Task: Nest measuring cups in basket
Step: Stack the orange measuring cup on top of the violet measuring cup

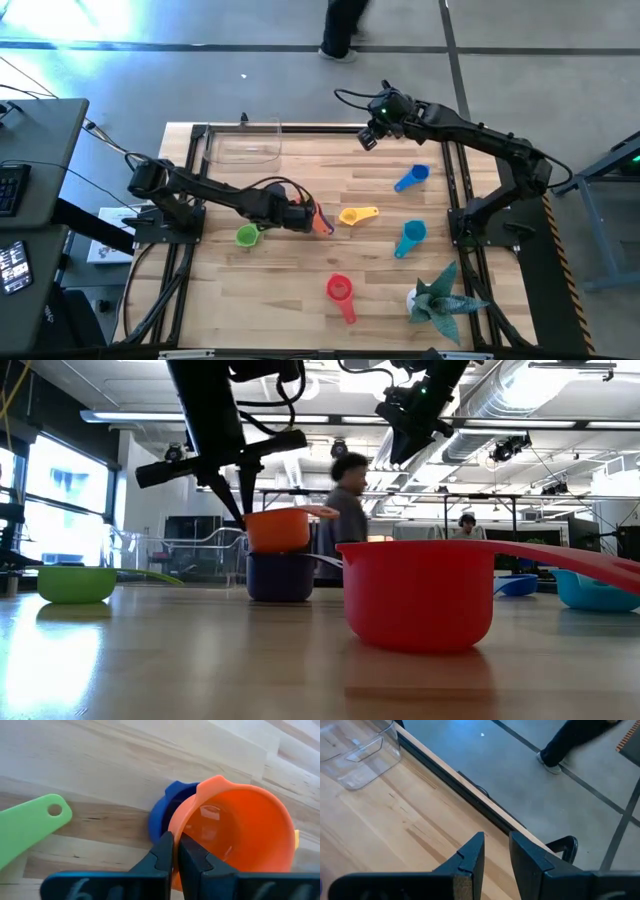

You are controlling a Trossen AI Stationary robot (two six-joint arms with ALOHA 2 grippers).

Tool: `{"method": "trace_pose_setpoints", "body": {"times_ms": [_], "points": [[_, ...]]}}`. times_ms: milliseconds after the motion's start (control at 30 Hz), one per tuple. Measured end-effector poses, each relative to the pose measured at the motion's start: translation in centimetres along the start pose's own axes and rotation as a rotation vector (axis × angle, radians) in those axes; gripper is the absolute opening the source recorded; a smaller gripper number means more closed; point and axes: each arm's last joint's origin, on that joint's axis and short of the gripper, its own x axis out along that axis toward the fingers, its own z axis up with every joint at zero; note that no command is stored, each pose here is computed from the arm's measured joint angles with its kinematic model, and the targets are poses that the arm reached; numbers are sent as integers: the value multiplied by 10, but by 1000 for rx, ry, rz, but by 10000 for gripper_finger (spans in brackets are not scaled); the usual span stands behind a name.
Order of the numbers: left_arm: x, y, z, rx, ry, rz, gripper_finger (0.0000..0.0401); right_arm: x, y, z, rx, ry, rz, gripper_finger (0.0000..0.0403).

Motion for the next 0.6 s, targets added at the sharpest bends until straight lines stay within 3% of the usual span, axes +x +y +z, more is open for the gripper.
{"method": "trace_pose_setpoints", "body": {"times_ms": [600], "points": [[15,-4,7,19,26,41,5,0,0,-1,-31,13,-2,83]]}}
